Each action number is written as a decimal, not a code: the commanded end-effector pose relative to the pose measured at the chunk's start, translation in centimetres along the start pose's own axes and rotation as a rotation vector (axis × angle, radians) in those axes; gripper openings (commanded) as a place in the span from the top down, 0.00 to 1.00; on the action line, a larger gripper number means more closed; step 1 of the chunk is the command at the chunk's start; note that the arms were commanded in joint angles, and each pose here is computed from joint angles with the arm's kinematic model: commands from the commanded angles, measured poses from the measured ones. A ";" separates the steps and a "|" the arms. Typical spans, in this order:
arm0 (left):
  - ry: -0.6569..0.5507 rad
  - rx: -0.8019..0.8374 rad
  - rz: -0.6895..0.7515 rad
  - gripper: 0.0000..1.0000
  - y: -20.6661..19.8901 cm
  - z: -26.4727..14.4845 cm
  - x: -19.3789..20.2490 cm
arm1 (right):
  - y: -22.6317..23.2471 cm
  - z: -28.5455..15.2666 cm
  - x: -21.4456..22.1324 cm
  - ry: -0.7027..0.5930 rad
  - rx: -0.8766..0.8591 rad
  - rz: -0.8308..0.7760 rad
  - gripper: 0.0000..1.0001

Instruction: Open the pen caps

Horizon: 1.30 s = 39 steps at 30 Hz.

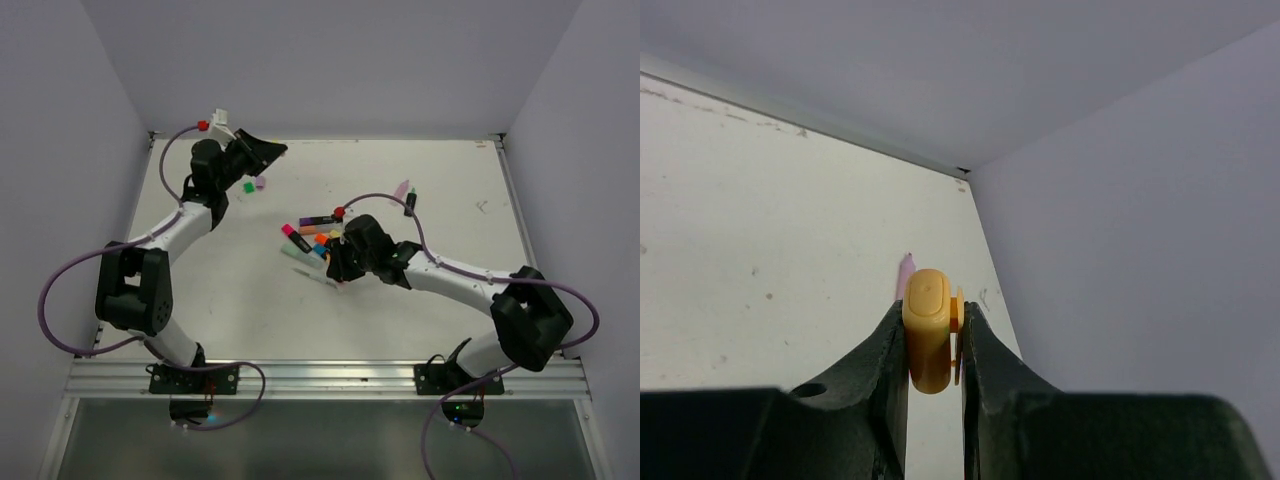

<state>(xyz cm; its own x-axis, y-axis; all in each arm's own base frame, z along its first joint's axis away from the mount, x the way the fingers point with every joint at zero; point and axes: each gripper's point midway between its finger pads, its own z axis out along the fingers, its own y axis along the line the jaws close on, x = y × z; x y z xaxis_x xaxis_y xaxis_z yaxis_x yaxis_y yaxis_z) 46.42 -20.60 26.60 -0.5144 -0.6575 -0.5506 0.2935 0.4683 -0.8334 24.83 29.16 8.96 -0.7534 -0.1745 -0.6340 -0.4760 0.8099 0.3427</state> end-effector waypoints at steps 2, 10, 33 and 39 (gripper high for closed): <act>0.002 -0.091 0.080 1.00 1.6 -0.7 -1.3 | -3.3 -2.4 -4.2 -0.109 0.125 0.082 1.00; 0.075 -0.616 0.250 1.00 12.6 -5.9 -1.2 | -20.3 -6.7 -9.4 -0.161 0.548 0.304 1.00; 0.115 -0.883 0.154 1.00 27.5 -5.7 -2.3 | -36.1 -2.2 -12.5 -0.103 0.774 0.380 1.00; 0.169 -0.880 0.141 1.00 29.7 -3.7 -2.0 | -36.9 -1.0 -11.7 -0.070 0.784 0.384 0.95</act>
<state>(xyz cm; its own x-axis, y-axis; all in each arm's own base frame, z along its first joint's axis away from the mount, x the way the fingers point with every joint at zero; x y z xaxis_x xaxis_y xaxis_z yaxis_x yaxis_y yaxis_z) 51.98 -3.44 2.98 -0.6403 -0.5221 -0.5634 -0.3514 0.8513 -0.3896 49.76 1.49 3.80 -0.7704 0.2172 -0.5995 0.2671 0.9636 0.0058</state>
